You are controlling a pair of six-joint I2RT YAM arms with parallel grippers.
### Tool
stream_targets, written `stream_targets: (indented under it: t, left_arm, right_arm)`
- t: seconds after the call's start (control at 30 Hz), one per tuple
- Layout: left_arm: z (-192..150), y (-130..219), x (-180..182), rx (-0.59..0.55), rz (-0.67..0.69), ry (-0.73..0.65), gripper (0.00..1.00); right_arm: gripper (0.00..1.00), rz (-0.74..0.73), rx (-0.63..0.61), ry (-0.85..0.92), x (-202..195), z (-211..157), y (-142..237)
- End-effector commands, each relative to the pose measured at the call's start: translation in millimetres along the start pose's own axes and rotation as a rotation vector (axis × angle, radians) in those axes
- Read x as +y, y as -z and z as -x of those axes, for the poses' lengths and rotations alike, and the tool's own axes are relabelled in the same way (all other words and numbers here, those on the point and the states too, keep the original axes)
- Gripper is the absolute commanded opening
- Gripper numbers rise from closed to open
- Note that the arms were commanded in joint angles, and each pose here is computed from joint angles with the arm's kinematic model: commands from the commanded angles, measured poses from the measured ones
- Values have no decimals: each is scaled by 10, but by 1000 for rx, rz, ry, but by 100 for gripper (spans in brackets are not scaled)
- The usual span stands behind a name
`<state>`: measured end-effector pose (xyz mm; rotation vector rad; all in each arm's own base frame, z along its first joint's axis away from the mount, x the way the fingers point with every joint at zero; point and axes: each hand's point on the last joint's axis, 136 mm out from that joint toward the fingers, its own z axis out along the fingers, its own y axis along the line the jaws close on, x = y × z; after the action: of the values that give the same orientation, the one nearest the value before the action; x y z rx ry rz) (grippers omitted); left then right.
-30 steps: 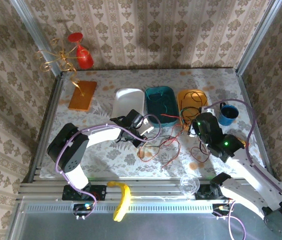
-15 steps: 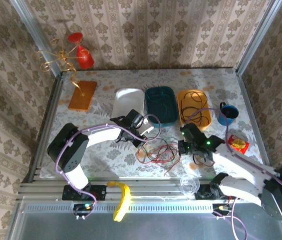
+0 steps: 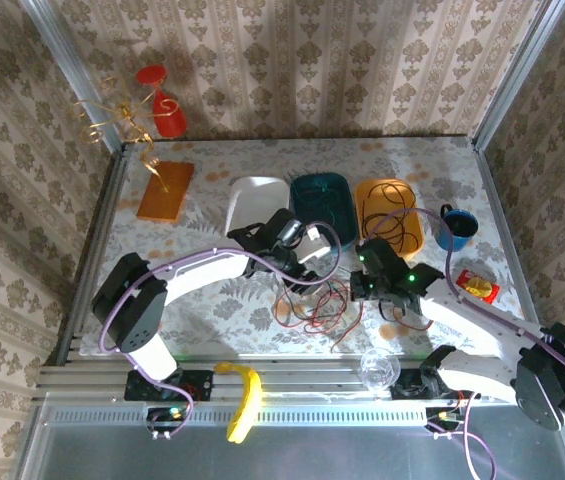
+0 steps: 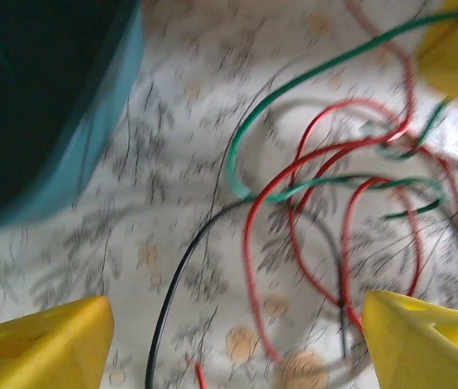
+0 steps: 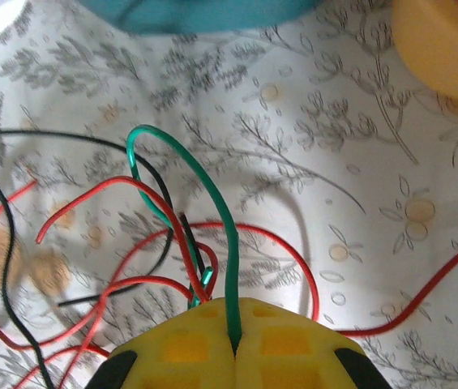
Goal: Untangle the cables
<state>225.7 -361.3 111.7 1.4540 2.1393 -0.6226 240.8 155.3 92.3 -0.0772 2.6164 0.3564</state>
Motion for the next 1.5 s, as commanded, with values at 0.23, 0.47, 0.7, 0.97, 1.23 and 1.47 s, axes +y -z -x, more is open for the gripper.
stream_targets:
  t: [0.23, 0.47, 0.7, 0.97, 1.23, 1.47]
  left_arm:
    - [143, 85, -248, 39, -7, -158, 83]
    - [43, 14, -290, 69, -22, -135, 80]
    - [-368, -83, -235, 165, -4, -113, 61]
    - [-589, -174, -126, 164, -21, -7, 11]
    - [-738, -151, 152, 120, 12, 144, 0]
    - [-1164, -132, 257, 180, 51, 235, 0]
  right_arm:
    - [0, 48, 85, -155, 208, 440, 5]
    - [0, 97, 106, -204, 348, 566, -38]
    - [0, 190, -11, -267, 322, 779, 208]
    - [0, 341, -110, -318, 286, 871, 585]
    - [0, 339, -169, -488, -126, 831, 709]
    - [0, 296, -301, -553, -439, 858, 945]
